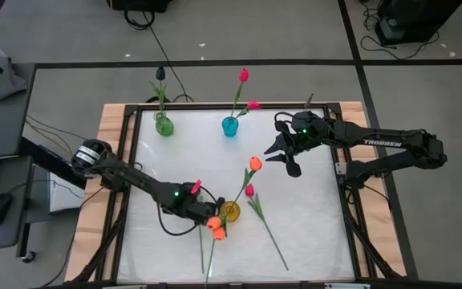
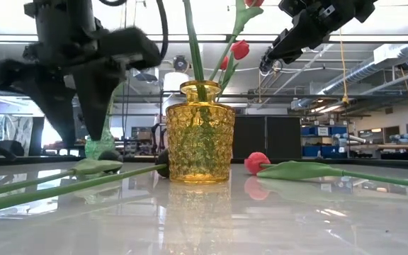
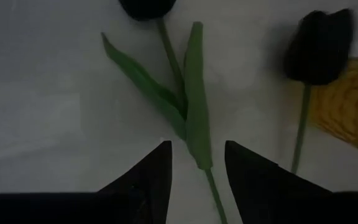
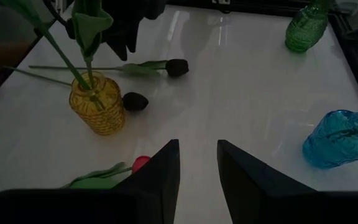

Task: Sort flowers into vase by color
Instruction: Put the left black flower into the green vase

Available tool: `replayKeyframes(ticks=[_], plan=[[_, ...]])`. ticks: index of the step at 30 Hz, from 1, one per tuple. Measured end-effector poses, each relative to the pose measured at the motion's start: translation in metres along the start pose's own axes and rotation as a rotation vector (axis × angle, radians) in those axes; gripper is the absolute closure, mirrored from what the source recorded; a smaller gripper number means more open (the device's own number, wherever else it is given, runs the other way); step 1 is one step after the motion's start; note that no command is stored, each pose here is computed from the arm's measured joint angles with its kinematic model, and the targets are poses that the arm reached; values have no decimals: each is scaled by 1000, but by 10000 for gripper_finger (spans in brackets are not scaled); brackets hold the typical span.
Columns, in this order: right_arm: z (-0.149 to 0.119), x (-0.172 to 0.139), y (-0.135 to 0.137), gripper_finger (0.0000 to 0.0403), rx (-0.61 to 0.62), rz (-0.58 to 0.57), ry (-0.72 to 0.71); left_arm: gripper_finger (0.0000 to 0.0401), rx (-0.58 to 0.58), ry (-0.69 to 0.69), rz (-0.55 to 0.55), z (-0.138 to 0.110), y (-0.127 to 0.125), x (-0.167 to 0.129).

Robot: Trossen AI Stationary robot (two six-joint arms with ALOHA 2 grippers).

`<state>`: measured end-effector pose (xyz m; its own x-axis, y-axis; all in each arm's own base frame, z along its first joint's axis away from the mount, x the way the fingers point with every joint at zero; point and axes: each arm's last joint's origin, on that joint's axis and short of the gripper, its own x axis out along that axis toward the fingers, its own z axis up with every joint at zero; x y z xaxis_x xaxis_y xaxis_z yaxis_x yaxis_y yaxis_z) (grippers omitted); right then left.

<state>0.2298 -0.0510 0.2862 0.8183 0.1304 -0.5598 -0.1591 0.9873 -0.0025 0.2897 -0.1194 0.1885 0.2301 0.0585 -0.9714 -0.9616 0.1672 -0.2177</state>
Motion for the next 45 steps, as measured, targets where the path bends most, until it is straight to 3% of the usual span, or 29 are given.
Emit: replayKeyframes(ticks=[8, 16, 32, 39, 45], plan=[[0, 0, 0, 285, -8, 0, 0, 248, 11, 2, 50, -6, -4, 29], [0, 0, 0, 285, -18, 1, 1, 250, 10, -4, 85, -8, -3, 37], [0, 0, 0, 285, -17, 1, 2, 369, 109, -15, 122, -6, 0, 37], [0, 0, 0, 285, -15, 0, 2, 379, 232, -16, 151, -1, 2, 36], [0, 0, 0, 285, -14, 1, 3, 380, 254, -49, 239, 14, 13, 18]])
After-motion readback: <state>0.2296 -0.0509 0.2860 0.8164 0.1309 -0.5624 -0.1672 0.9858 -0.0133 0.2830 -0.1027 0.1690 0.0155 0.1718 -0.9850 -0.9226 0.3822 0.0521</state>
